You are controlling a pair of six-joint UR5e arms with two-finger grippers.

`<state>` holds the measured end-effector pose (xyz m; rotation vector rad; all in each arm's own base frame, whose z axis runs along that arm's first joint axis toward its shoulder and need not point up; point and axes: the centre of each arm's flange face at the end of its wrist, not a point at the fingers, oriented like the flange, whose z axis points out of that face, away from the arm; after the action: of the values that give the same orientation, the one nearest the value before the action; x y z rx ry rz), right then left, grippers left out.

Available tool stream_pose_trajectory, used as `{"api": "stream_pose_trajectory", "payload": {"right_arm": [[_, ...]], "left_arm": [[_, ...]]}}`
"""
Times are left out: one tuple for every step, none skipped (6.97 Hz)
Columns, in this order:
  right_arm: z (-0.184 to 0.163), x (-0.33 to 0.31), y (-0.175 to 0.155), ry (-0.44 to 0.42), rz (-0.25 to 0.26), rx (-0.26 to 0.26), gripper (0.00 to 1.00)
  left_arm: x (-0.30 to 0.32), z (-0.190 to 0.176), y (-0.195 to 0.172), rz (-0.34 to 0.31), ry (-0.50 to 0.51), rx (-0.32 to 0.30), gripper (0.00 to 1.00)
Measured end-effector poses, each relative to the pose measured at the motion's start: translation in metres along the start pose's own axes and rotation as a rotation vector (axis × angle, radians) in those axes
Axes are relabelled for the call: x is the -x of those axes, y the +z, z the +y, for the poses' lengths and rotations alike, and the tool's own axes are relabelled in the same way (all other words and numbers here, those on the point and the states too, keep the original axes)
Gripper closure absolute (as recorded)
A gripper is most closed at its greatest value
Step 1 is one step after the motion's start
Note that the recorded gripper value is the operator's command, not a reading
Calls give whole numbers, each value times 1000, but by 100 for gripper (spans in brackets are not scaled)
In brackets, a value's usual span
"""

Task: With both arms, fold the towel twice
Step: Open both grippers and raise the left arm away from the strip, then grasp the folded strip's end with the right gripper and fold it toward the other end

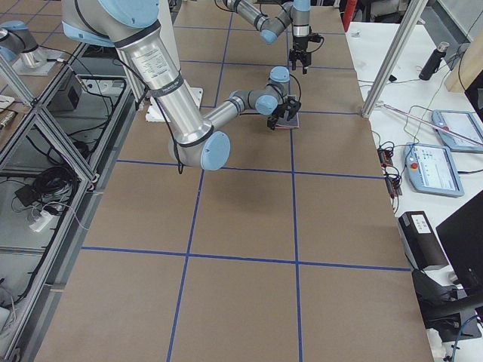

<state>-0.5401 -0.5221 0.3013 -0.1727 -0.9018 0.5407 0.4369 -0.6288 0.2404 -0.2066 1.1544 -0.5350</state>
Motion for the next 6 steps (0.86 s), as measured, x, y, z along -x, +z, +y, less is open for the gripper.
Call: {"api": "stream_pose_trajectory", "payload": {"right_arm": [[2,-1,2,-1,4,2,82],[3,-2,3,-1,6,2,100],[3,-3,4,-1,8,2,100],[3,-3,4,-2,7,4,100],[3,-2,2,-4,4,7,100],[4,-1,-4,-8,-7,14,100]], "left_arm": [[0,-2,-3,2,0,0,0],[0,-4,-4,2,0,0,0],[0,-5,-5,3,0,-2,0],[0,-6,-6,3,0,-3,0],[0,-7,-7,4,-1,-4,0],[0,-9,-8,5,-2,-6,0]]}}
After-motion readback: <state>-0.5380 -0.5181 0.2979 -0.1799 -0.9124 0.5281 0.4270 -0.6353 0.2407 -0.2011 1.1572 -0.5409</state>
